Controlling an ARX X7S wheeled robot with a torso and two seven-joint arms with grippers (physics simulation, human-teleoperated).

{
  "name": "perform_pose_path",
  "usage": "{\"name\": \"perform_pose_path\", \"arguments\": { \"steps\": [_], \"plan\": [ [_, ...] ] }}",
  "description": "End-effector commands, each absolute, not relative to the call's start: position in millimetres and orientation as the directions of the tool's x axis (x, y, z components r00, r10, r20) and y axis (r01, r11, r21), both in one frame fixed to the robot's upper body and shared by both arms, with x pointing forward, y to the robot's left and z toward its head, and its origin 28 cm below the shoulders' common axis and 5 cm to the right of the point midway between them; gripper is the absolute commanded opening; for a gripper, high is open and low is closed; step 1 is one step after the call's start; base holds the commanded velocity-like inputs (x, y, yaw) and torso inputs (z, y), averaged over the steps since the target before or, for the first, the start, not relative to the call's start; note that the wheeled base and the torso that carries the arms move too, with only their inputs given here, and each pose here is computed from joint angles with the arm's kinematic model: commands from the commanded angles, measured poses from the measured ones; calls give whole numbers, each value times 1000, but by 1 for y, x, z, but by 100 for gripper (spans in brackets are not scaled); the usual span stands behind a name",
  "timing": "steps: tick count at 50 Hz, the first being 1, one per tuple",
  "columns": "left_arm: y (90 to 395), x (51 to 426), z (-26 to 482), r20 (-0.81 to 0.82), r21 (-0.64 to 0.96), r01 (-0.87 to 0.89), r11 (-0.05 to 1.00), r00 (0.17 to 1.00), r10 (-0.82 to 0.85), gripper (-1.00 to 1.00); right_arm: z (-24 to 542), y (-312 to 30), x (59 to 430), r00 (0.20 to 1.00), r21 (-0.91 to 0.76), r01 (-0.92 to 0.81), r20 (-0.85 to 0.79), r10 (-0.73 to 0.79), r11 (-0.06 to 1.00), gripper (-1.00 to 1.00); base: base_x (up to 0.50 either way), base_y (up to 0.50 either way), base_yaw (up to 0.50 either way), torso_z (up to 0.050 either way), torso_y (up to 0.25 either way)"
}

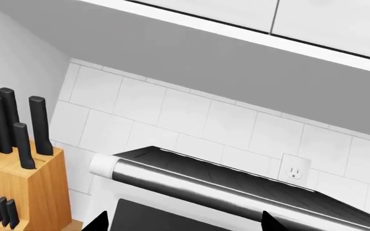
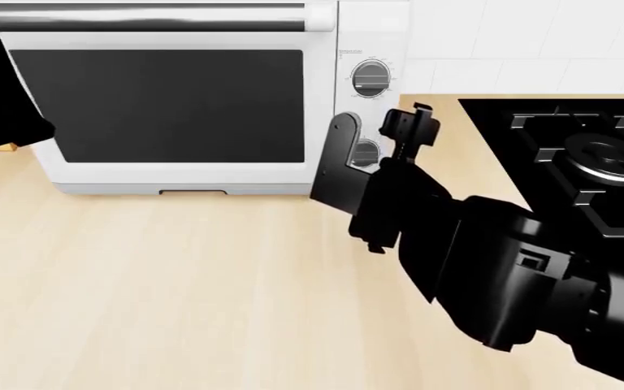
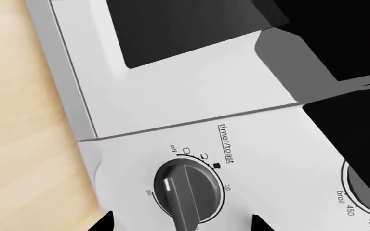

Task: Turn on the toaster oven by setting the timer.

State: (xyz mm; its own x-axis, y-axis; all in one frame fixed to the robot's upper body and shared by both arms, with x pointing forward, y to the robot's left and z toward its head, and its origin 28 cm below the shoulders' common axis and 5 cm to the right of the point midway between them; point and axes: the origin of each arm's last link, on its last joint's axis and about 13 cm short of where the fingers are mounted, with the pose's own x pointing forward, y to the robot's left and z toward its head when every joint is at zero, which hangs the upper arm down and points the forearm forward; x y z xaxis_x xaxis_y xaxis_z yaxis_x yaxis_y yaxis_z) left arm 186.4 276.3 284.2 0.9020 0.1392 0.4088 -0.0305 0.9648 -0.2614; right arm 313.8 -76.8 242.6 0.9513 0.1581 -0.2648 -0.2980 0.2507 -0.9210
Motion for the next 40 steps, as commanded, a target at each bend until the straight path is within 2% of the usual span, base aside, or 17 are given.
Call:
{"name": "perform_pose_path", "arguments": {
  "steps": [1, 40],
  "plan": [
    [277, 186, 284, 408, -267, -31, 963, 902, 142, 100, 243, -75, 316, 951, -922, -298, -265, 161, 246, 100, 0, 0, 0, 0, 0],
    [277, 186, 283, 406, -273, -35, 961, 902, 148, 100, 235, -72, 322, 948, -918, -312, -281, 152, 244, 100, 0, 0, 0, 0, 0]
  ]
}}
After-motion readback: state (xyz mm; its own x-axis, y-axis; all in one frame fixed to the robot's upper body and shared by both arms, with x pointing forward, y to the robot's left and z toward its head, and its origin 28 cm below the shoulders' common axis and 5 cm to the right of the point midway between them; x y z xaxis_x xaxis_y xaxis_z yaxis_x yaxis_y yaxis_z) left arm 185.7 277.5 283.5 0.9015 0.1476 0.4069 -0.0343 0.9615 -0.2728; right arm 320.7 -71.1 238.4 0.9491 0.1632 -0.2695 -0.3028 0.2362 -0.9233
